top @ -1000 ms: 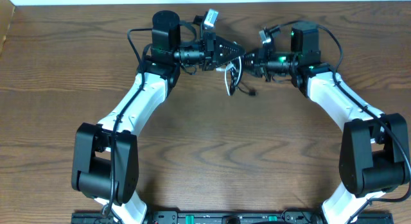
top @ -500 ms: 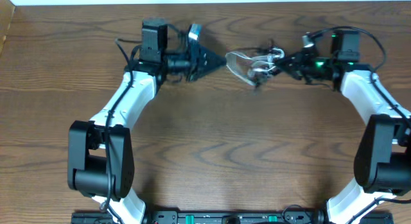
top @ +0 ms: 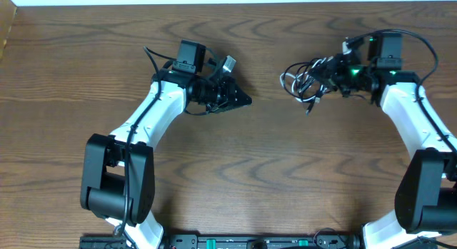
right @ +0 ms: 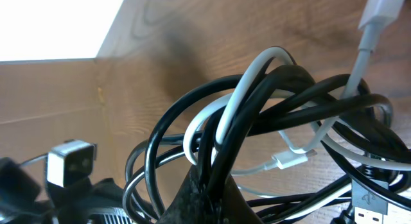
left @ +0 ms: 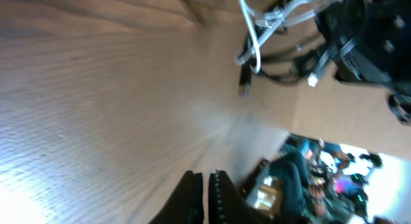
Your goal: Untangle cables
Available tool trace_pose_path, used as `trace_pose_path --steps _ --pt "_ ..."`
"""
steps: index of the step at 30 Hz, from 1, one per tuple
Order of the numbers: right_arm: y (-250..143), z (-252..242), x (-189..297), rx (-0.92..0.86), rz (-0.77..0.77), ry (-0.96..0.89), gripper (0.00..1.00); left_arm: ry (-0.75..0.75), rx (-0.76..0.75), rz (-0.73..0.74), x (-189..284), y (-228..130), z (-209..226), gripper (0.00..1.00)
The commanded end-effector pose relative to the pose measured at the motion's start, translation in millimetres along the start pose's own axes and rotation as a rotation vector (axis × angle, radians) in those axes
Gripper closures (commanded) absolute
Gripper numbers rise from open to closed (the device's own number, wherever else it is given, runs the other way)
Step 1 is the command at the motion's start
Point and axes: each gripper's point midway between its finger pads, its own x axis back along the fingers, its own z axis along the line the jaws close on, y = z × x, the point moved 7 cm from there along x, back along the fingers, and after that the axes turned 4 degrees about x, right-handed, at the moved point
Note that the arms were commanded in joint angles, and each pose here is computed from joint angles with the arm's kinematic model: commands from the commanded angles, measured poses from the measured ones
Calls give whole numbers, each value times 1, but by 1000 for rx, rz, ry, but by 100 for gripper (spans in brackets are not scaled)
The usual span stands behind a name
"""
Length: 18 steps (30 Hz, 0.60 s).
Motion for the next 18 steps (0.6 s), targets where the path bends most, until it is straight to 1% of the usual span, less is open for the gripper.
trace_pose_path --steps 1,2,3,4,6,7,10,13,15,18 --pt "-5 6 -2 15 -11 -39 99 100 34 -74 -2 4 0 83" --pt "-6 7 -3 17 -8 -42 99 93 42 -81 -4 5 -3 74" --pt "-7 8 -4 10 -4 -41 99 81 43 -89 -6 7 -6 69" --pt "-8 9 -5 7 -1 -39 99 68 34 -100 -8 9 -11 62" --pt "-10 13 -7 4 11 -20 99 37 -13 -125 -12 13 -21 56" --pt "-11 15 -7 2 18 -6 99 25 -36 -135 -14 15 -25 56" --pt "-14 18 -7 -2 49 33 99 -43 -153 -200 -17 26 -45 45" --pt "-16 20 -7 -5 65 48 99 -91 -223 -251 -15 34 -57 31" --pt "-17 21 -7 -4 75 60 99 -107 -251 -272 -14 38 -61 28" --pt "-22 26 -11 13 89 69 99 -110 -256 -272 -19 40 -59 28"
